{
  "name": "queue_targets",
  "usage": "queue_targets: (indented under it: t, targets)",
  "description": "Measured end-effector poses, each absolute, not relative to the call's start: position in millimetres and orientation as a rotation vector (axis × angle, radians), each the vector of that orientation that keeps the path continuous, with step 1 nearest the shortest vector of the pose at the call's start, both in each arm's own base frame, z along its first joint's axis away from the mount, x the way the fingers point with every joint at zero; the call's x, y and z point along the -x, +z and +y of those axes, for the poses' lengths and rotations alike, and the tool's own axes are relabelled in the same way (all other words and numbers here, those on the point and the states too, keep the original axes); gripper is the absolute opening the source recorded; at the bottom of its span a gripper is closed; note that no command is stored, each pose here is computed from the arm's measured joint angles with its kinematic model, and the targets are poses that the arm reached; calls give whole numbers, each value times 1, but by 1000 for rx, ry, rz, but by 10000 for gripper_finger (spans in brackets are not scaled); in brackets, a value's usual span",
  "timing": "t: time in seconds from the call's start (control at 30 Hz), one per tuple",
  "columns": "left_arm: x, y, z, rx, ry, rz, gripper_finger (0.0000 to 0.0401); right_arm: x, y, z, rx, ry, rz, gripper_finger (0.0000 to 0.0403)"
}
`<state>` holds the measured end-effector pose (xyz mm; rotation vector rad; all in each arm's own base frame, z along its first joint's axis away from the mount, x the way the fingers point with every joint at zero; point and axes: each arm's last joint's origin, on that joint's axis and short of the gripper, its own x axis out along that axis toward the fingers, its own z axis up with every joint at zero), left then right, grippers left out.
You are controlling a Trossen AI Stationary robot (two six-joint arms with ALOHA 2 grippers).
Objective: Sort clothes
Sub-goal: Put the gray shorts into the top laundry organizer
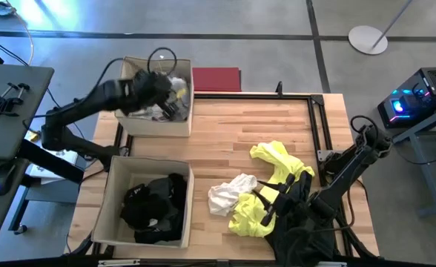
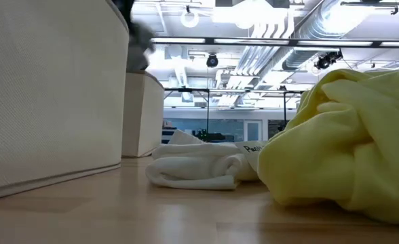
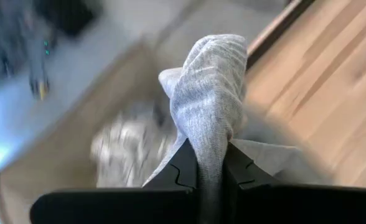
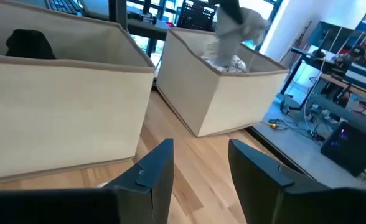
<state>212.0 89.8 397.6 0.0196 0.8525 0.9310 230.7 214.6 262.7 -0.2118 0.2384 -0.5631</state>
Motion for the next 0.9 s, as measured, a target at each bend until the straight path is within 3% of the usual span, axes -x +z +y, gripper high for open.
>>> queue_targets:
  t: [0.2, 0.53, 0.73, 0.9]
  targets:
    - [-196, 357, 144, 174, 949, 1096, 11, -230, 261, 213, 196, -567, 240, 140]
    - [-191, 298, 192, 283, 947, 1305, 38, -230, 260, 214, 185, -541, 262, 140]
    - [-186, 291, 211, 337, 972, 1275, 120, -230, 260, 214, 182, -532, 270, 140]
    - [-173, 315, 223, 381, 1012, 1211, 197, -230, 260, 214, 181, -530, 272, 140]
